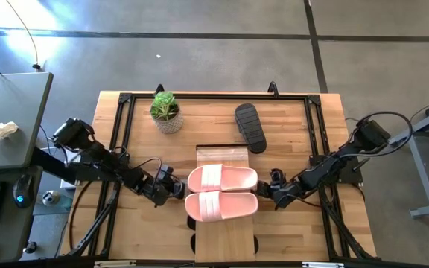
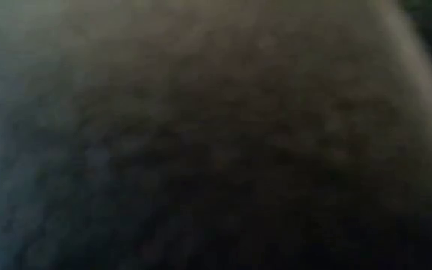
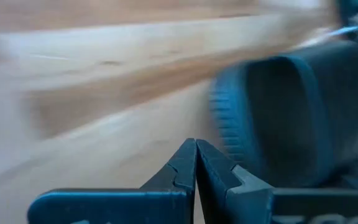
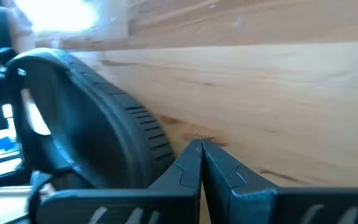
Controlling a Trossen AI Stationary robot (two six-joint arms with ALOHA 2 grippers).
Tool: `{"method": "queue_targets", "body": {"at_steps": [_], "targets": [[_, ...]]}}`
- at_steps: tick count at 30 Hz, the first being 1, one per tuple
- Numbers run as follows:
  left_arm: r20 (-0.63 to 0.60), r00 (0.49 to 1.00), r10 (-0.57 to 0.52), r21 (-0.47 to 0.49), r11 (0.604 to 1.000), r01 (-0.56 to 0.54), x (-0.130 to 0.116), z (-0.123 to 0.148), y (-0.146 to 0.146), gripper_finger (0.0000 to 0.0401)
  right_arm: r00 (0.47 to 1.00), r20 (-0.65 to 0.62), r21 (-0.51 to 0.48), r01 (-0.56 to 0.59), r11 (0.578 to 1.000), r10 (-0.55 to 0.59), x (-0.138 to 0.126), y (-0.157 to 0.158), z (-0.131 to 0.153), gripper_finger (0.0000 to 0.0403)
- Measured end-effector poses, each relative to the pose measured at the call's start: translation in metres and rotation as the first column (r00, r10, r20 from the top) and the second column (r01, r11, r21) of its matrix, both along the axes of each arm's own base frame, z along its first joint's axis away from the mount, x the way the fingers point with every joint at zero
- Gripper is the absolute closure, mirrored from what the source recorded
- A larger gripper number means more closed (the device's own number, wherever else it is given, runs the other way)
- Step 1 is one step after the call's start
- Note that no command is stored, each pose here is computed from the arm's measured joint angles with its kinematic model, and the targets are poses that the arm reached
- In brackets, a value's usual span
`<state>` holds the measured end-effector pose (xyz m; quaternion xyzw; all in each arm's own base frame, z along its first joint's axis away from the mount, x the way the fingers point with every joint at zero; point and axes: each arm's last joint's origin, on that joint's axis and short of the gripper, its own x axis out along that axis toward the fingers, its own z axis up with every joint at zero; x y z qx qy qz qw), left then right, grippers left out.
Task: Pick and place slides into the shelf
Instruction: Put the black slipper under the shelf, then adjust the black slipper under the shelf
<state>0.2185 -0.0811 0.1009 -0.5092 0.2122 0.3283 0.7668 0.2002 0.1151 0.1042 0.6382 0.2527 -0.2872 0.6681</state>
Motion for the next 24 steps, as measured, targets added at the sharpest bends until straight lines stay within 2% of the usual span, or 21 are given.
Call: {"method": "queue_targets", "body": {"at_steps": [5,14,16,19,24], "targets": [[-0.08,0.997,0.018,0.041,0.999,-0.015,-0.015,0.012,0.007,0.0401,1.0,-0.025,-0.038,0.01,0.999,-0.011,-0.004,0.0,-0.002,0.0403],[-0.078,0.997,-0.013,0.069,0.997,0.019,-0.031,0.039,0.015,0.0401,0.998,-0.032,-0.123,0.057,0.991,-0.061,-0.012,0.001,-0.004,0.0403],[-0.085,0.994,-0.069,0.047,0.996,0.073,-0.032,0.043,0.014,0.0401,0.997,-0.025,-0.157,0.071,0.985,-0.076,-0.014,0.0,-0.004,0.0403],[-0.092,0.975,-0.202,-0.041,0.979,0.199,-0.034,0.047,0.008,0.0401,0.995,-0.019,-0.199,0.088,0.976,-0.093,-0.015,-0.002,-0.004,0.0403],[-0.017,0.909,-0.416,-0.192,0.894,0.405,-0.039,0.054,-0.017,0.0401,0.997,-0.06,-0.18,0.04,0.983,-0.051,-0.017,-0.002,-0.004,0.0403]]}}
